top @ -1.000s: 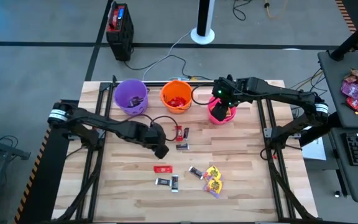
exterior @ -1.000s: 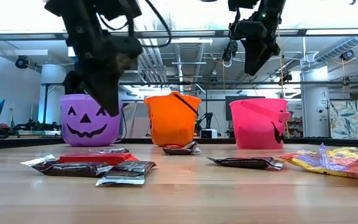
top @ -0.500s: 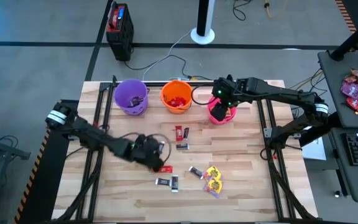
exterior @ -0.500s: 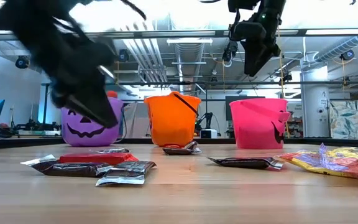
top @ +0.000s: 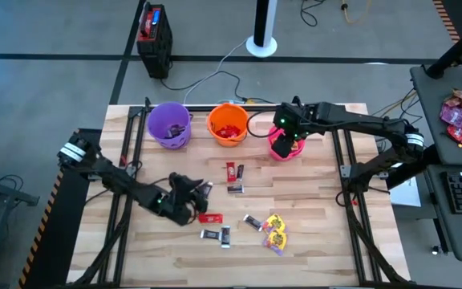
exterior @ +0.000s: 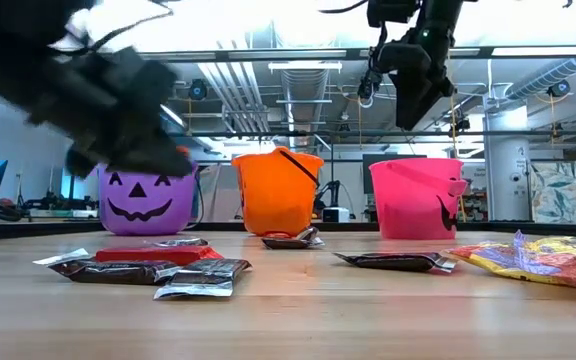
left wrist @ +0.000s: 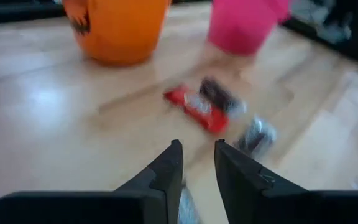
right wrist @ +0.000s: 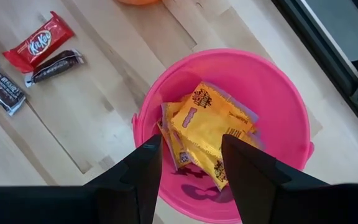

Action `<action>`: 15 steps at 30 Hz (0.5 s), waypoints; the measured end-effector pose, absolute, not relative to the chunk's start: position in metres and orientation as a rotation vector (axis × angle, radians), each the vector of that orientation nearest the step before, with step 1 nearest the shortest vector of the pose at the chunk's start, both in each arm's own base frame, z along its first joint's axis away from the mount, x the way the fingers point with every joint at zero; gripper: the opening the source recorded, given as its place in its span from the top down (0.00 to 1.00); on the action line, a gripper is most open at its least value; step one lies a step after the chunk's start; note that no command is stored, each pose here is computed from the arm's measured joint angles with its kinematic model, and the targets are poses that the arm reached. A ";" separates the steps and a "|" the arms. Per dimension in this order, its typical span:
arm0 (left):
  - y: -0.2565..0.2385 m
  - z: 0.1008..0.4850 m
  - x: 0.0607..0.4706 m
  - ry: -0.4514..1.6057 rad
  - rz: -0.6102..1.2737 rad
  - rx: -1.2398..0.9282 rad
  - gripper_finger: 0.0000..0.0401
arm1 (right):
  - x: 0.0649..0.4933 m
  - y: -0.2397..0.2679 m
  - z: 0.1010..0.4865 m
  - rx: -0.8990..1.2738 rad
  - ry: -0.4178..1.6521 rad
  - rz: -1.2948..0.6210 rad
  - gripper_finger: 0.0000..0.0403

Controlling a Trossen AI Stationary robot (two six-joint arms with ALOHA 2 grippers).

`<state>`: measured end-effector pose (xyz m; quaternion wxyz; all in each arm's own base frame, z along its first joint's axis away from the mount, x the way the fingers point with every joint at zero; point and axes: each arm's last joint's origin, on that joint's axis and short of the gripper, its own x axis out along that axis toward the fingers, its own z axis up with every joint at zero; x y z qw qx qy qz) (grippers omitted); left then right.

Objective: Sort candy by brand, put in halloween buckets
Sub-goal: Put the black candy into the violet bucket

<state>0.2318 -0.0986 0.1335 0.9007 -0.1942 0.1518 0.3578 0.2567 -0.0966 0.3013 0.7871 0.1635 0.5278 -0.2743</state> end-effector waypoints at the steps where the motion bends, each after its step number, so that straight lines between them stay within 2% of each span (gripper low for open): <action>1: -0.101 0.130 0.227 0.319 0.728 -0.388 0.83 | 0.257 -0.097 0.301 0.355 1.139 -0.593 0.60; 5: -0.104 0.133 0.223 0.333 0.688 -0.306 0.92 | 0.257 -0.097 0.300 0.356 1.139 -0.594 0.60; 8: -0.105 0.135 0.227 0.373 0.650 -0.272 0.96 | 0.257 -0.097 0.300 0.356 1.137 -0.595 0.60; 11: -0.104 0.129 0.228 0.417 0.635 -0.272 0.94 | 0.258 -0.097 0.301 0.357 1.119 -0.598 0.60; 15: -0.104 0.121 0.229 0.420 0.664 -0.293 0.87 | 0.259 -0.097 0.301 0.365 1.107 -0.602 0.60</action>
